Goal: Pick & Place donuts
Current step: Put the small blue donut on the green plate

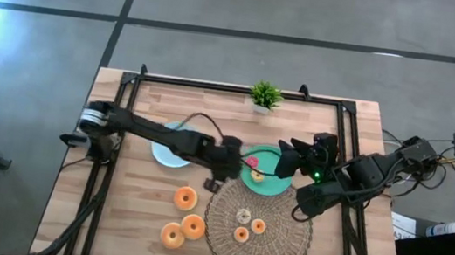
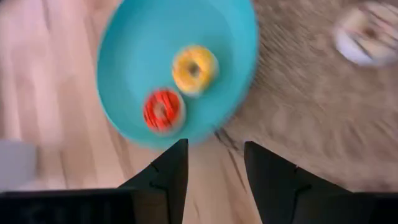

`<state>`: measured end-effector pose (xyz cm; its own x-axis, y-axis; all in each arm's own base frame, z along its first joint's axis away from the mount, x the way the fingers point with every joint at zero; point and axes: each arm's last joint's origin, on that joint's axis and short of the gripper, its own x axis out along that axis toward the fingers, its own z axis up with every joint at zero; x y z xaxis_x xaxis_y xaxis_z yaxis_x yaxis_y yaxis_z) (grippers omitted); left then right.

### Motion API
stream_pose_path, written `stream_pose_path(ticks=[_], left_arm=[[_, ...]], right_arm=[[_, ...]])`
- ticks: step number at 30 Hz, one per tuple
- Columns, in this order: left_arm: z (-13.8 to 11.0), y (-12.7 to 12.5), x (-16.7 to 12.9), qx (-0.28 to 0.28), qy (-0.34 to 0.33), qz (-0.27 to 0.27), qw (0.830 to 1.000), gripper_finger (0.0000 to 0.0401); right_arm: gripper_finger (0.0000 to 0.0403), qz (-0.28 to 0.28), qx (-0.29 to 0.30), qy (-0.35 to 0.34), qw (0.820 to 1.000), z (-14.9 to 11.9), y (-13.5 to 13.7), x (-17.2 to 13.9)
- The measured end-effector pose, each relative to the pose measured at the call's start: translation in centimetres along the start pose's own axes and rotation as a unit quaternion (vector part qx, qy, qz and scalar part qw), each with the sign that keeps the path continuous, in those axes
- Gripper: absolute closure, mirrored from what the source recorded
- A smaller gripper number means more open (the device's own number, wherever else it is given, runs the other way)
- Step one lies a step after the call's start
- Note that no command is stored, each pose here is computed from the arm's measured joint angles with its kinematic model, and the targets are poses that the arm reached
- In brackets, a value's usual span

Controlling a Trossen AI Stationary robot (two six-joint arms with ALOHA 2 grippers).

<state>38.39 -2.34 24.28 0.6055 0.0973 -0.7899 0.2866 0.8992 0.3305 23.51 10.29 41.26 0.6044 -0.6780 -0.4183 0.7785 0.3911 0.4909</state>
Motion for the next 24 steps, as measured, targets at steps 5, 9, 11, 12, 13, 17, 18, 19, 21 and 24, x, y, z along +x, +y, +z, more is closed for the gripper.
stream_pose_path(ticks=[5, 9, 11, 12, 13, 17, 18, 19, 21, 24], left_arm=[[-4.2, -1.5, -2.6, -0.021, -0.020, -0.048, 0.998, 0.0270], [-7.6, -2.9, -3.8, -0.065, -0.018, -0.051, 0.996, 0.0271], [-9.1, -3.5, -4.4, -0.089, -0.015, -0.052, 0.995, 0.0271], [-9.7, -3.8, -4.6, -0.102, -0.012, -0.054, 0.993, 0.0271], [-10.3, -4.1, -4.8, -0.115, -0.010, -0.053, 0.992, 0.0271], [-12.0, -4.6, -5.8, -0.164, -0.012, -0.050, 0.985, 0.0271], [-12.3, -4.7, -6.0, -0.176, -0.014, -0.048, 0.983, 0.0271], [-12.6, -4.7, -6.2, -0.185, -0.015, -0.044, 0.982, 0.0271], [-13.1, -4.8, -6.5, -0.198, -0.021, -0.037, 0.979, 0.0271], [-13.5, -4.8, -7.0, -0.204, -0.029, -0.024, 0.978, 0.0271]], right_arm=[[0.0202, -0.008, -0.065, 0.065, 0.996, -0.5, 0.0, 0.3], [0.0202, -0.016, -0.166, 0.169, 0.971, -3.1, 0.5, 1.3], [0.0202, -0.019, -0.223, 0.222, 0.949, -5.1, 0.7, 1.9], [0.0202, -0.020, -0.253, 0.250, 0.935, -6.2, 0.7, 2.1], [0.0202, -0.023, -0.281, 0.276, 0.919, -7.3, 0.7, 2.4], [0.0202, -0.033, -0.358, 0.394, 0.846, -12.1, 1.0, 3.4], [0.0202, -0.029, -0.370, 0.413, 0.832, -13.2, 1.1, 3.6], [0.0202, -0.019, -0.384, 0.424, 0.820, -14.3, 1.3, 3.7], [0.0202, 0.011, -0.418, 0.430, 0.800, -16.5, 1.8, 3.5], [0.0202, 0.044, -0.475, 0.434, 0.764, -19.3, 1.9, 3.1]])
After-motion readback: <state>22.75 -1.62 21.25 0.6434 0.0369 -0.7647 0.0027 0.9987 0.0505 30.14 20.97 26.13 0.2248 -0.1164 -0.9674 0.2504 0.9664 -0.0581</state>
